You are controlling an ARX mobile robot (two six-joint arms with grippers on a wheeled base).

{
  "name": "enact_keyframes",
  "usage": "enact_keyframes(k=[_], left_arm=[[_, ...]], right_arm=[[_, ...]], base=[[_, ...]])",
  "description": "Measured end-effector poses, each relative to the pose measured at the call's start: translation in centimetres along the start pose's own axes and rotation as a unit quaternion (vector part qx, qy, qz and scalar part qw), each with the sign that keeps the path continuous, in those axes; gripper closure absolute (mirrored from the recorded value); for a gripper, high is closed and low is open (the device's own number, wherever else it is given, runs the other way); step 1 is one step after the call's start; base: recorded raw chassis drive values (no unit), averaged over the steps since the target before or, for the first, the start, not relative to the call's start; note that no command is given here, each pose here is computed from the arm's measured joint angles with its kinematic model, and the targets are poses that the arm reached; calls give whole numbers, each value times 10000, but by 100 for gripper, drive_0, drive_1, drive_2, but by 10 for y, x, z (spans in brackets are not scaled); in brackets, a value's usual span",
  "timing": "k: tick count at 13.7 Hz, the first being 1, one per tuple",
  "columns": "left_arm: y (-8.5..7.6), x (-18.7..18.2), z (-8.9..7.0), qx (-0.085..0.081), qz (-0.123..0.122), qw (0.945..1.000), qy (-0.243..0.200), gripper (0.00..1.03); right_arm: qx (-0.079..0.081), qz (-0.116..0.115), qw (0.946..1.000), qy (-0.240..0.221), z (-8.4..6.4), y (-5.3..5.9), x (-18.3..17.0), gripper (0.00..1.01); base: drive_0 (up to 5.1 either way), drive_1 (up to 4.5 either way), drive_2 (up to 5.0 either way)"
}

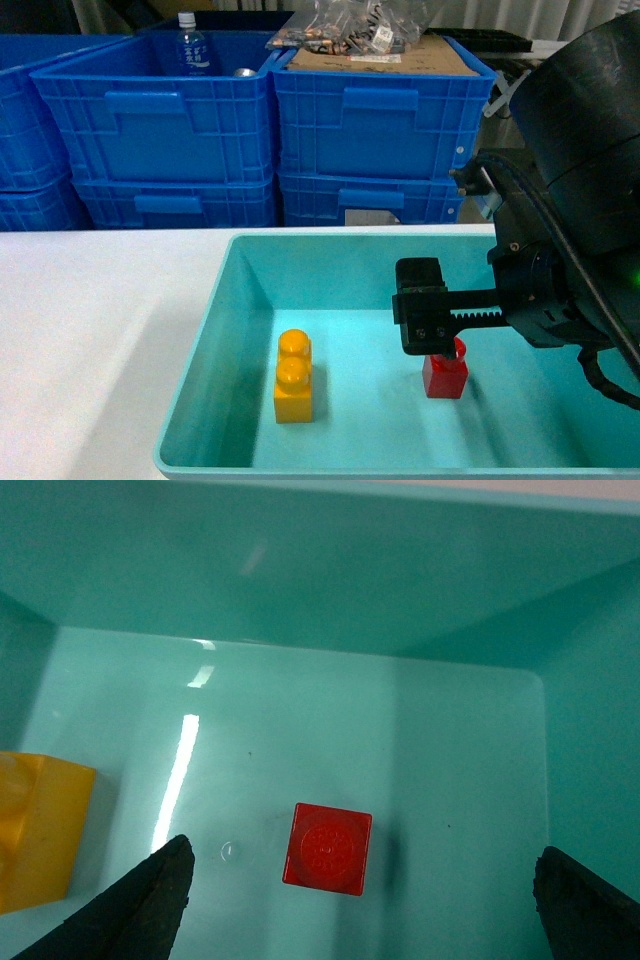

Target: Pick red block from blue box to shelf

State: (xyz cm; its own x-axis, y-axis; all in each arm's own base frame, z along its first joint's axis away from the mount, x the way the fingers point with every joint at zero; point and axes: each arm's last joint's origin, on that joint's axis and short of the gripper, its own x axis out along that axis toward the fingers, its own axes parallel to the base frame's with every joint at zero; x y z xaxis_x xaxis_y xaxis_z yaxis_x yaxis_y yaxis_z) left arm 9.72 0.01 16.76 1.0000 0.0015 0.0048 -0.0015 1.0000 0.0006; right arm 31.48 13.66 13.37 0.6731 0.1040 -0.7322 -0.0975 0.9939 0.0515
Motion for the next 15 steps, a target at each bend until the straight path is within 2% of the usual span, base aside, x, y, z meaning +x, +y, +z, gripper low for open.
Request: enact_keyframes(k=[2,5,7,10,14,15], left_arm=[[0,0,0,0,0,10000,0,5],[0,0,0,0,0,10000,-2,5],[0,0,0,0,0,10000,-2,5],[0,0,0,0,0,10000,-2,5],[0,0,0,0,0,10000,-2,5],[0,0,0,0,0,10000,2,5]], right_arm=[[-17,40,10000,-5,-5,5,11,3],[-111,163,9989,-427,-5,19,17,3],[-149,173,9990,-382,-8,21,21,3],[-201,63,9997,-140,-19,19,32,3],[-188,-74,9997,-128,-27,16,44,3],[-180,-173,9997,-80,-30,14,49,3]], base=[[0,0,0],[0,0,0],[0,0,0],[0,0,0],[0,0,0],[0,0,0]])
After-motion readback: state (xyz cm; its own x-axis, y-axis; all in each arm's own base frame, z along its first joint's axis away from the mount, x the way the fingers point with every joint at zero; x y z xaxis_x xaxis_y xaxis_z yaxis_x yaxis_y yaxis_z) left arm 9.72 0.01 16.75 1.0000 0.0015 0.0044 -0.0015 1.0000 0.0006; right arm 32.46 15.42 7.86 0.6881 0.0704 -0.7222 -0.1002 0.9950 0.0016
